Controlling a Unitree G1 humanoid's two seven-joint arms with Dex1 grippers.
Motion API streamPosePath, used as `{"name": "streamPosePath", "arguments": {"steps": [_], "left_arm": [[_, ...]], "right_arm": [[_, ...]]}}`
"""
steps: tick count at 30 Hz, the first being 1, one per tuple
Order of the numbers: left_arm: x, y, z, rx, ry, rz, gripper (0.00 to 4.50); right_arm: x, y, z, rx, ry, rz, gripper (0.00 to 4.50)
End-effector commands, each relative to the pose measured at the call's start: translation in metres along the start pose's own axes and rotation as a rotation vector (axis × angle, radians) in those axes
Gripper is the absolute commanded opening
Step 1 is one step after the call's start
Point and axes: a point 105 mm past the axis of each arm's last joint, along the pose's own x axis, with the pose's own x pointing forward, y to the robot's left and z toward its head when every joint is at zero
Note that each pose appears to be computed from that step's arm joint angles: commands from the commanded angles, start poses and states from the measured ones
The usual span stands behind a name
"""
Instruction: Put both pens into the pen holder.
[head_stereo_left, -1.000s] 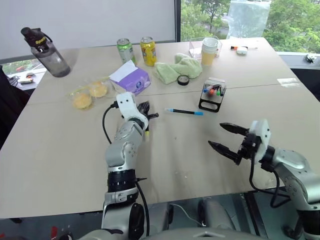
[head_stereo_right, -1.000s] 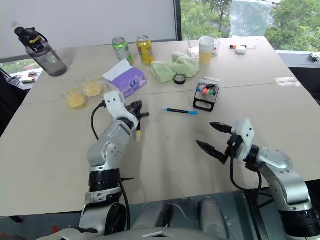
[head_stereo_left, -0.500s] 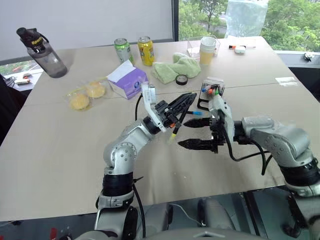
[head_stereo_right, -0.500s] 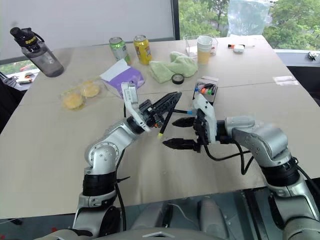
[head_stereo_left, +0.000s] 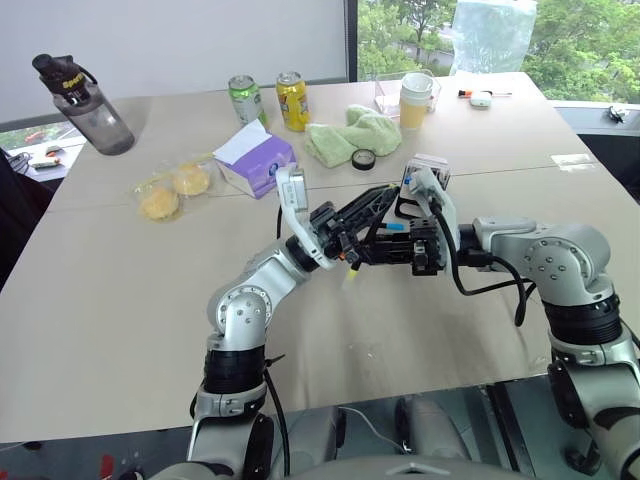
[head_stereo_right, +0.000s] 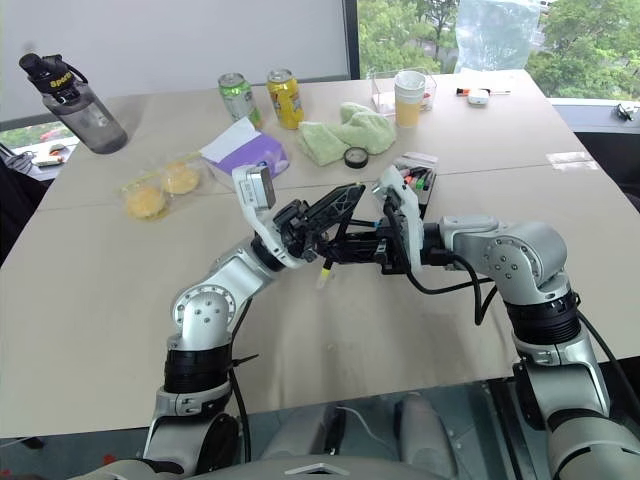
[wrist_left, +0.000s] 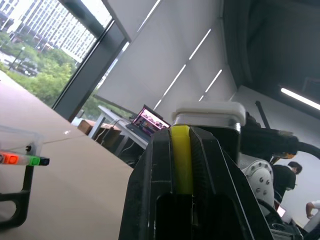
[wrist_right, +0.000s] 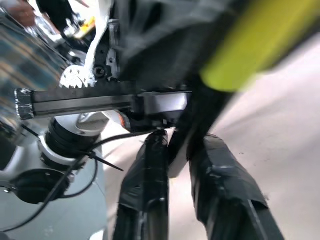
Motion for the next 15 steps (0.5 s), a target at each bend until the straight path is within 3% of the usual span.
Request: {"name": "streamPosePath", "arguments": {"steps": [1, 3, 6, 10, 15], "left_arm": [[0.0, -0.002, 0.0, -0.021, 0.01, -0.011, 1.84], [-0.002, 0.002, -0.001, 0.011, 0.028, 0.019, 2.89], [-0.008, 0.009, 0.004, 0.068, 0.048, 0.072, 4.0], [-0.026, 0.017, 0.01, 0.177, 0.108, 0.158, 4.0], [-0.053, 0.022, 0.013, 0.336, 0.234, 0.251, 4.0]], "right_arm": [[-0.007, 0.002, 0.015, -0.064, -0.072, -0.03, 0.09], [-0.011, 0.0, 0.015, -0.105, -0.089, -0.066, 0.09], [-0.018, -0.008, 0.007, -0.231, -0.074, -0.163, 0.09], [-0.032, -0.027, -0.006, -0.391, -0.047, -0.316, 0.09], [-0.052, -0.036, 0.022, -0.762, -0.169, -0.512, 0.09]]}}
